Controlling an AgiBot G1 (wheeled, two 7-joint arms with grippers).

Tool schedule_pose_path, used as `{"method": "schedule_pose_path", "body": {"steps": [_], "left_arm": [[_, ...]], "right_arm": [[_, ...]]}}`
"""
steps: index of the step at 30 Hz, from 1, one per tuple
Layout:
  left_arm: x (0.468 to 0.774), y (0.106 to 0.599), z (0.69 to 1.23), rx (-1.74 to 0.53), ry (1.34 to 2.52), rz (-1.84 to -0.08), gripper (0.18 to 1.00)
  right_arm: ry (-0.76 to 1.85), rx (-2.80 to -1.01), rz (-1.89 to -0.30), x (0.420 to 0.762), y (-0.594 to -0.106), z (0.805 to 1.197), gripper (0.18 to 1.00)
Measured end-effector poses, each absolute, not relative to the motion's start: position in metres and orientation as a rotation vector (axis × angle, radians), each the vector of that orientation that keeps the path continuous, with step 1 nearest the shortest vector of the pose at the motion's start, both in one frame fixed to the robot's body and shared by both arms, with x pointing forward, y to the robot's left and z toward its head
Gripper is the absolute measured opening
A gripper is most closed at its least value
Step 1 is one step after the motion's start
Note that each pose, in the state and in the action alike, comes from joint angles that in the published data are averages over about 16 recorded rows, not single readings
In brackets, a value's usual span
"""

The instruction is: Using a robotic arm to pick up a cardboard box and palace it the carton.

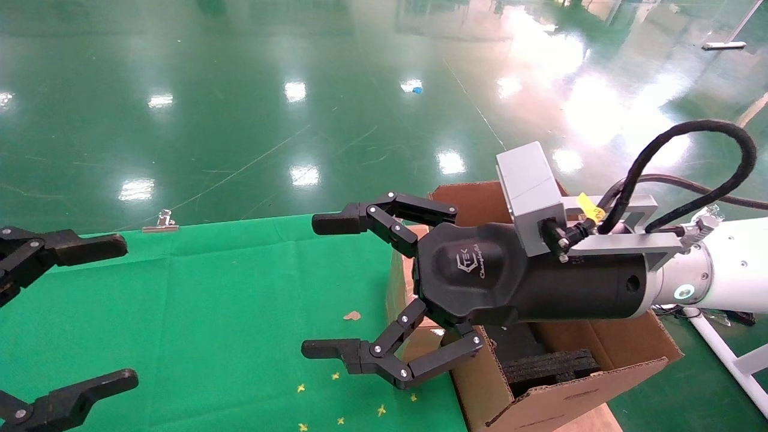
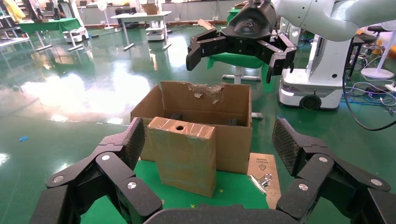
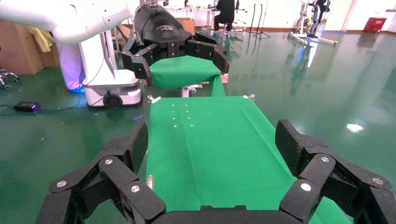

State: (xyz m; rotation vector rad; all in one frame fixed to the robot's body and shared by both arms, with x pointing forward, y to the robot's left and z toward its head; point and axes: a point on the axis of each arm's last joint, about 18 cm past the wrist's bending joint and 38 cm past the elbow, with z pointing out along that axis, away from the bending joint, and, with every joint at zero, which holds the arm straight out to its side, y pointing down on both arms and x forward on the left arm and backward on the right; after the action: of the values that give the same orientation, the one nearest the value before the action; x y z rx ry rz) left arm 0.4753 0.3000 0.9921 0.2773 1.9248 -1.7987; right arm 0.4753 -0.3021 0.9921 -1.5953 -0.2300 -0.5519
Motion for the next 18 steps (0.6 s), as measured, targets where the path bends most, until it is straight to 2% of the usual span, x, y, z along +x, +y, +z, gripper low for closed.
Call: {"method": "schedule_pose_path", "body": {"steps": [12,18], "left_arm": [[0.4753,0.3001,0.9921,0.277,1.925,-1.799,1.001],[0.4754,0.3001,0.9921,0.277,1.925,-1.799,1.001]], "right_arm": [[-0.229,-1.602,-0.551,0.4757,-0.3016,0.9909,1.000],[-0.222,-1.663,-0.550,0.4785,-0.2987,0.9845,1.000]]}}
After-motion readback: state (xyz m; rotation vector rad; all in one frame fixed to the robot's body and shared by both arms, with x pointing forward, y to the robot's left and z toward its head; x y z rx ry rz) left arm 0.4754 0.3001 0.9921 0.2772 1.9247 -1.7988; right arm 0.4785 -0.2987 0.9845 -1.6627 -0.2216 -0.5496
